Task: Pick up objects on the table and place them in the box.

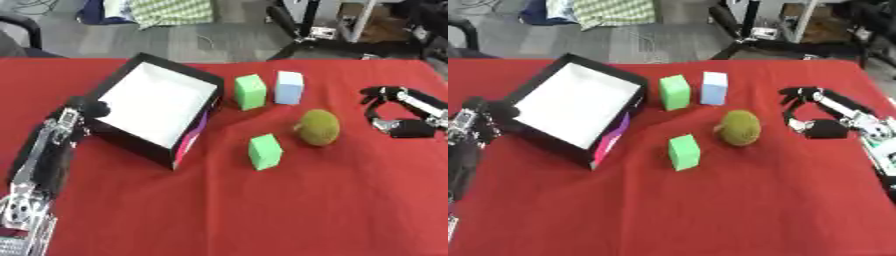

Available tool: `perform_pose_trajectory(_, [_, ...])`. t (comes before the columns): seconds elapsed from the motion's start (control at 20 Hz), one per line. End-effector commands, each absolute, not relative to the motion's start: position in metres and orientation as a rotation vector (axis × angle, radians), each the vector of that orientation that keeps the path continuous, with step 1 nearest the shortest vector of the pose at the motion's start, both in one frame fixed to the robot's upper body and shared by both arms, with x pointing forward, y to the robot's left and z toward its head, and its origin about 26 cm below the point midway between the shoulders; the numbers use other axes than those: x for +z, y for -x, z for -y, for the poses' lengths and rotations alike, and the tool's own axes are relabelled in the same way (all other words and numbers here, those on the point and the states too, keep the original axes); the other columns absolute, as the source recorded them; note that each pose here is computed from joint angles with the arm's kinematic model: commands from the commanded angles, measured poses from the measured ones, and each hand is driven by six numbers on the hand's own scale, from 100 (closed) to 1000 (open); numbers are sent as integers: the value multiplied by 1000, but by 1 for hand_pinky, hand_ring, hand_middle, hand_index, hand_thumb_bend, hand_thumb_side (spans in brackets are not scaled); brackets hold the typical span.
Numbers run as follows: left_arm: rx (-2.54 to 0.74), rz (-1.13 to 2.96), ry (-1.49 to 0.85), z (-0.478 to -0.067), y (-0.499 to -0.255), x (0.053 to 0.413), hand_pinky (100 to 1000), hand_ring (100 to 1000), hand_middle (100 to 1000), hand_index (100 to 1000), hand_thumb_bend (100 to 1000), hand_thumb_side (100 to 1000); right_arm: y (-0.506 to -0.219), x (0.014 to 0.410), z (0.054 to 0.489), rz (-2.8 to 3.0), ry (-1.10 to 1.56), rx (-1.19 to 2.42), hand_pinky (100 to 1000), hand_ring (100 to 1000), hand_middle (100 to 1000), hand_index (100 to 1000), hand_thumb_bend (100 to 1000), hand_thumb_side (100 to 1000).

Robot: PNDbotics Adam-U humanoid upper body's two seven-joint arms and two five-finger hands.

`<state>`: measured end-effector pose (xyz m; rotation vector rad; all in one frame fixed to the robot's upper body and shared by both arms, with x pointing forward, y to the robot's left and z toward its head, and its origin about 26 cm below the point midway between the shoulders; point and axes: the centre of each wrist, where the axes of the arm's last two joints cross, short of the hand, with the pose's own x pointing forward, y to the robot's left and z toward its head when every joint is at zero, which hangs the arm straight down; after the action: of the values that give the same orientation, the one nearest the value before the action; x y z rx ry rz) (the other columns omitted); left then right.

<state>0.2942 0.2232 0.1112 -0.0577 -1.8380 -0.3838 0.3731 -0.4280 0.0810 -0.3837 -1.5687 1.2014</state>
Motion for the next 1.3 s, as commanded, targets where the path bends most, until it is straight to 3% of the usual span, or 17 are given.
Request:
perform_pose_trajectory(0.05, [-403, 1860, 54, -223, -295, 117, 737, 799, 644, 709, 100, 878, -378, 95, 431, 1567, 403, 1249, 991, 716, 746, 920, 100, 527])
perform_pose_trajectory(0.4, [-405, 1860, 59, -223, -295, 118, 738, 800, 644, 709, 100, 878, -386, 95, 419, 1558, 366, 1301, 989, 717, 748, 920, 100, 555])
perform_pose_trajectory(1.3, [-409, 1864, 78, -220, -295, 119, 738, 800, 645, 709, 100, 878, -406, 77, 392, 1528, 471, 1371, 970, 727, 755, 915, 100, 442])
